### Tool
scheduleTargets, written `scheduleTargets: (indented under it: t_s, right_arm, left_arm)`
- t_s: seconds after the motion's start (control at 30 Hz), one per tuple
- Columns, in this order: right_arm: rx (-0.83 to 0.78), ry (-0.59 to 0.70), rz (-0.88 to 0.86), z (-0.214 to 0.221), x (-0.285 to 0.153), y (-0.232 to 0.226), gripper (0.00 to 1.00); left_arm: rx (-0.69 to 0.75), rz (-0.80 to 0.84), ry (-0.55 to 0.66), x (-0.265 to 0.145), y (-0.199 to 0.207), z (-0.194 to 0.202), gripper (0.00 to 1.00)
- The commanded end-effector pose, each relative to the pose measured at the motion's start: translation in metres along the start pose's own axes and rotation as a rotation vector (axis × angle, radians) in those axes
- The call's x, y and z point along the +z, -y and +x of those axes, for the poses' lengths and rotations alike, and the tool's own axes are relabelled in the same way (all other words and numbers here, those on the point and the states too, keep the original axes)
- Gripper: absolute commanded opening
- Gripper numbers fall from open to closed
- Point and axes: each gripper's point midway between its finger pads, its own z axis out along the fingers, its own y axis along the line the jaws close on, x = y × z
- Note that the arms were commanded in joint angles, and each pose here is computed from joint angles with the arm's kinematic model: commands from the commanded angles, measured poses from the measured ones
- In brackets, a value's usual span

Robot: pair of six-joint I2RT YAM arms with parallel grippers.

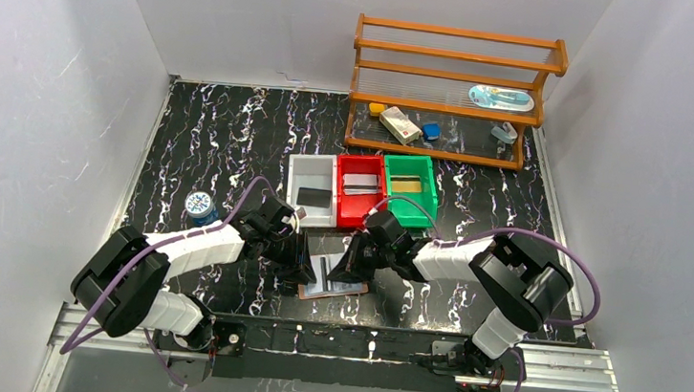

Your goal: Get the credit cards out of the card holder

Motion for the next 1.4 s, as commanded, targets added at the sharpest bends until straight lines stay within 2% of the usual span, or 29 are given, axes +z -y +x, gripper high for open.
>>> scheduleTargets:
  t_s: [0.0, 0.3, 0.47, 0.7, 0.9, 1.07, 1.37]
  right_arm:
    - [-0.013, 0.020, -0.055, -0.004, -0.007, -0.011, 0.03]
    - [0.005, 0.049, -0.043, -0.004, -0.020, -0.001, 0.06]
    - [0.014, 0.034, -0.064, -0.003, -0.015, -0.002, 0.20]
    - [0.019, 0.031, -0.109, -0.008, -0.007, -0.008, 0.34]
    - [0.011, 0.027, -0.146, -0.009, -0.004, -0.012, 0.34]
    - [0.002, 0.030, -0.143, -0.011, -0.002, -0.012, 0.24]
    - [-0.027, 0.009, -0.167, -0.011, 0.003, -0.019, 0.26]
  left_arm:
    - [-0.011, -0.059, -0.028, -0.001, -0.017, 0.011, 0.30]
    - [0.007, -0.054, -0.033, -0.003, -0.013, 0.009, 0.29]
    - [0.040, -0.041, -0.053, -0.003, -0.008, 0.008, 0.29]
    - [0.040, -0.082, -0.084, 0.002, -0.016, 0.013, 0.27]
    - [0.041, -0.096, -0.095, 0.004, -0.020, 0.016, 0.26]
    - [0.039, -0.098, -0.091, 0.004, -0.019, 0.016, 0.25]
    - [0.042, -0.094, -0.088, 0.003, -0.018, 0.015, 0.25]
